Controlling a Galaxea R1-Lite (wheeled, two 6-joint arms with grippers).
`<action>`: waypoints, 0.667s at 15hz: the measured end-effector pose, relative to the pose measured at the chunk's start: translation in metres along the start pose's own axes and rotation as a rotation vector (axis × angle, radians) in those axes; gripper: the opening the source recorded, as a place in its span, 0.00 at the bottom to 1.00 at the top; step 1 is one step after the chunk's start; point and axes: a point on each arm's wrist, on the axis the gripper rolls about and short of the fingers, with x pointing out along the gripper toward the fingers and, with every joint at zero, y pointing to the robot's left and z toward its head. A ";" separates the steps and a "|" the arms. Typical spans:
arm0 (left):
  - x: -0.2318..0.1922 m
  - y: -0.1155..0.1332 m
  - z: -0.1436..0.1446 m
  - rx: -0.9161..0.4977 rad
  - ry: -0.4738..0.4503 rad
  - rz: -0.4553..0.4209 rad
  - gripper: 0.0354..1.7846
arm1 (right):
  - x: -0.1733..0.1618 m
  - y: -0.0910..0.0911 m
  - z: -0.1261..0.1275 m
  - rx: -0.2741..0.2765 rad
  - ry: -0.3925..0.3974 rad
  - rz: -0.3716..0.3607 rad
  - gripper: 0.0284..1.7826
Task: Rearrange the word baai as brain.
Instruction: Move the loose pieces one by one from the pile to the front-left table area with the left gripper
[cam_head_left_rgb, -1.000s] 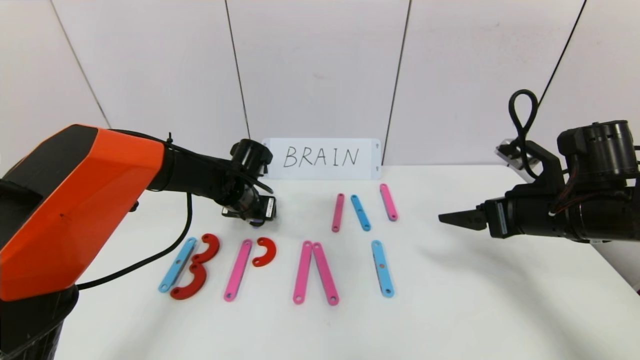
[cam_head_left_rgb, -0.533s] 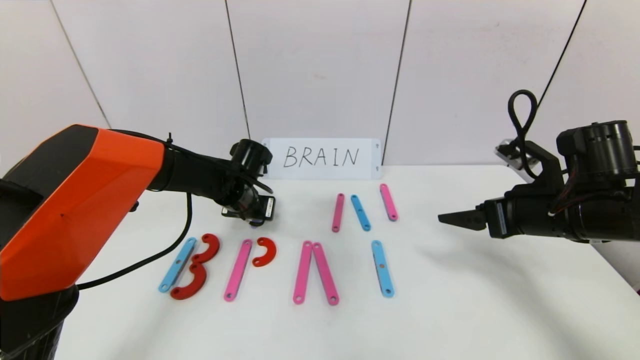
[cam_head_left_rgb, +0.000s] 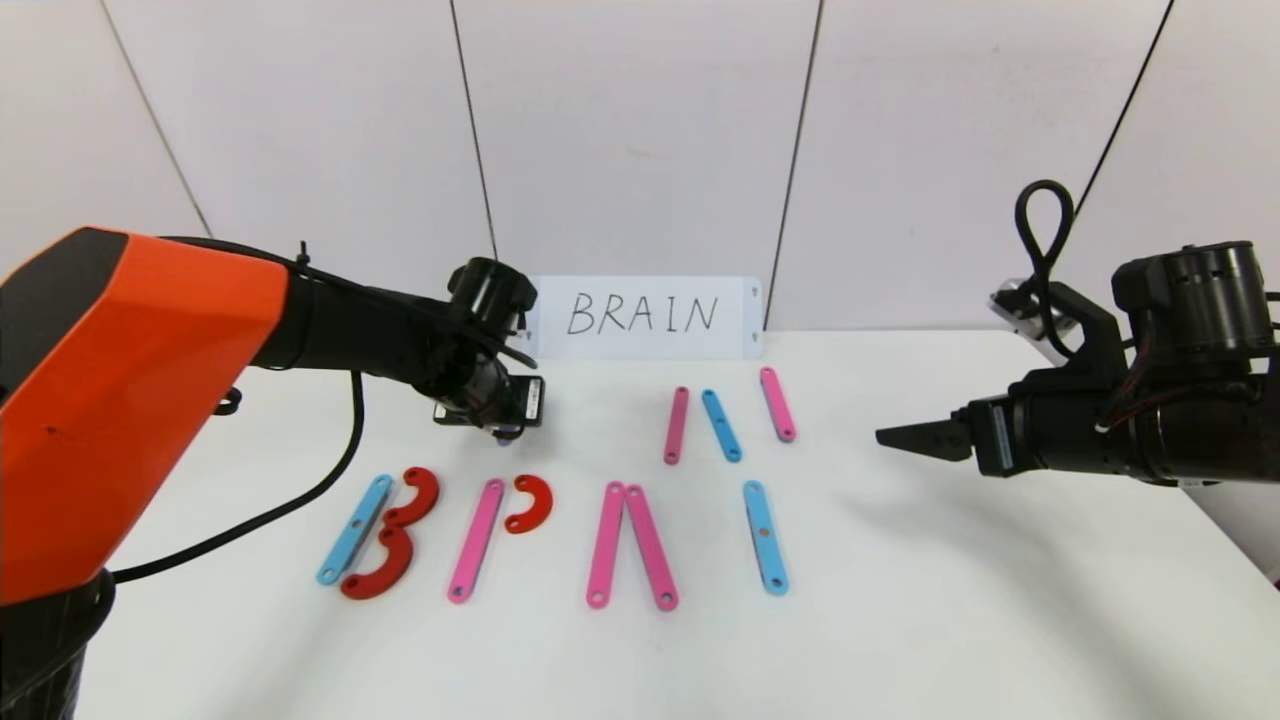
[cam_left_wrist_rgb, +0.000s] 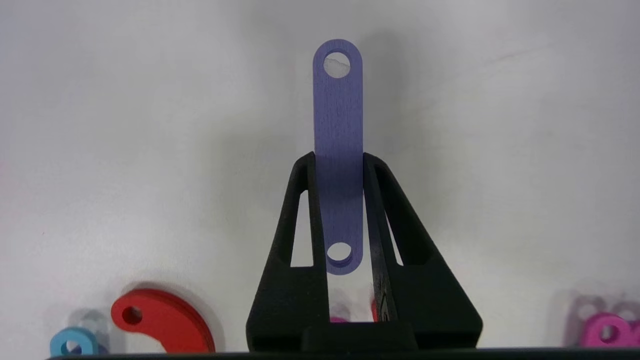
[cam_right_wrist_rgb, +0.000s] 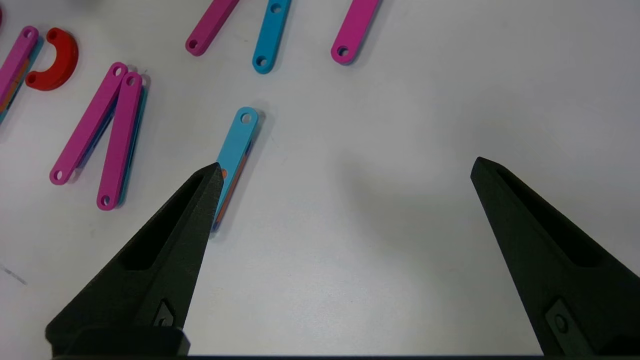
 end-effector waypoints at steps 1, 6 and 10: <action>-0.010 -0.003 0.001 -0.031 -0.003 -0.003 0.14 | 0.000 0.000 0.000 0.000 -0.002 0.000 0.97; -0.058 -0.024 -0.011 -0.202 0.047 0.034 0.14 | -0.003 -0.002 0.001 0.002 -0.009 0.000 0.97; -0.090 -0.033 -0.034 -0.262 0.086 0.028 0.14 | -0.003 -0.003 0.001 0.008 -0.009 0.001 0.97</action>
